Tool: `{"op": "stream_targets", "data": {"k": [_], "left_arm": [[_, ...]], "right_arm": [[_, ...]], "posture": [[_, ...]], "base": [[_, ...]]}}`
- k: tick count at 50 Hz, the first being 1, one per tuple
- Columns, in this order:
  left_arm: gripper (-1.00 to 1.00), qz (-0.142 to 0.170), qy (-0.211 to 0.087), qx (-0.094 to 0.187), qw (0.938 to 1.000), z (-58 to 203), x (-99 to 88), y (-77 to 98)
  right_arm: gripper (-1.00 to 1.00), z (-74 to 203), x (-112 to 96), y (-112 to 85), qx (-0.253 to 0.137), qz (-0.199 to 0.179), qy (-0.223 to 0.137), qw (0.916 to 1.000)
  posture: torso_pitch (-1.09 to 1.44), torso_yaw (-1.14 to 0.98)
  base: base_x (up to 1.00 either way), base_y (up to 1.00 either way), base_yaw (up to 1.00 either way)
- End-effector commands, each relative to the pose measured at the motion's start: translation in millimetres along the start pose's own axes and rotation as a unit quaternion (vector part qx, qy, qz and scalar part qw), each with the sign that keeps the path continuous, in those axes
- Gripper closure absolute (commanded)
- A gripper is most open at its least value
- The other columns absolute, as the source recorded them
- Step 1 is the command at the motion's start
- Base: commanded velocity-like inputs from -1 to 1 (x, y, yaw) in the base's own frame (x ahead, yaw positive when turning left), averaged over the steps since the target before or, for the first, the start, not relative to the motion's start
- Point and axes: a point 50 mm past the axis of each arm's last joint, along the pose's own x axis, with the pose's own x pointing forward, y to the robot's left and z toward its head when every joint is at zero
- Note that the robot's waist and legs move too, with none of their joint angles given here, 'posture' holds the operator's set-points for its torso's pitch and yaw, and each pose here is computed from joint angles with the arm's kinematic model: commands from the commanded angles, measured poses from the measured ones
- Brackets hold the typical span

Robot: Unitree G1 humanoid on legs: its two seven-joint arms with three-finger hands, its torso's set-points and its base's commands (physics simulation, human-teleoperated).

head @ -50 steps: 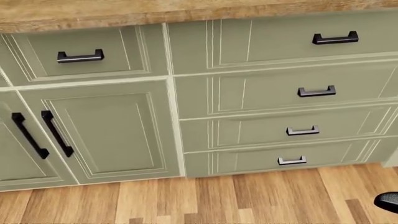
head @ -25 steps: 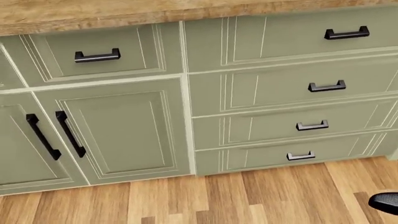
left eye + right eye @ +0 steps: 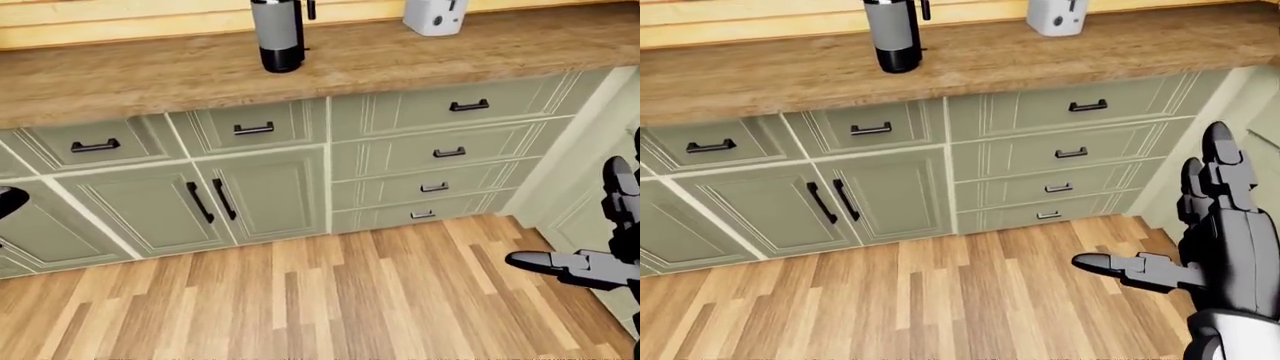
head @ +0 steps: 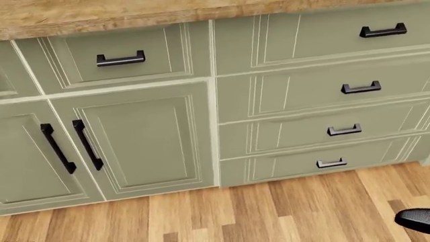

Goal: Close the lid of the electric kettle.

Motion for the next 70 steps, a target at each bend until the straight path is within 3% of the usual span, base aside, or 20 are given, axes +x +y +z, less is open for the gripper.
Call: {"op": "stream_targets", "data": {"k": [1, 51, 55, 57, 60, 70], "left_arm": [[-1.00, -0.001, -0.032, 0.005, 0.9995, 11.4, 0.0, -0.5], [-1.00, -0.001, -0.030, 0.004, 0.9995, 9.6, 0.0, -0.8], [-1.00, -0.002, -0.029, 0.005, 0.9996, 8.8, 0.4, -0.6], [-1.00, -0.001, -0.030, 0.005, 0.9995, 9.4, 0.3, -0.3], [-1.00, -0.002, -0.031, 0.004, 0.9995, 10.3, 0.2, -0.7], [-1.00, -0.002, -0.031, 0.005, 0.9995, 8.5, 0.5, -0.6]], "right_arm": [[-1.00, 8.8, -1.4, 0.6, -0.008, 0.001, -0.029, 0.9995], [-1.00, 6.5, 1.7, 6.6, 0.003, 0.012, -0.022, 0.9997], [-1.00, 6.4, 0.9, 6.7, 0.009, 0.012, -0.025, 0.9996], [-1.00, 7.4, 0.0, 4.3, 0.038, 0.006, -0.034, 0.9987], [-1.00, 9.0, -0.6, 3.4, 0.049, 0.007, -0.039, 0.9980], [-1.00, 7.9, -1.6, 6.4, 0.021, 0.013, -0.041, 0.9989]], "posture": [[0.00, 0.00], [0.00, 0.00], [0.00, 0.00], [0.00, 0.00], [0.00, 0.00], [0.00, 0.00]], "base": [[0.00, 0.21, 0.00], [0.00, 0.09, 0.00], [0.00, 0.00, 0.00], [0.00, 0.00, 0.00], [0.00, 0.00, 0.00], [0.00, 0.00, 0.01]]}}
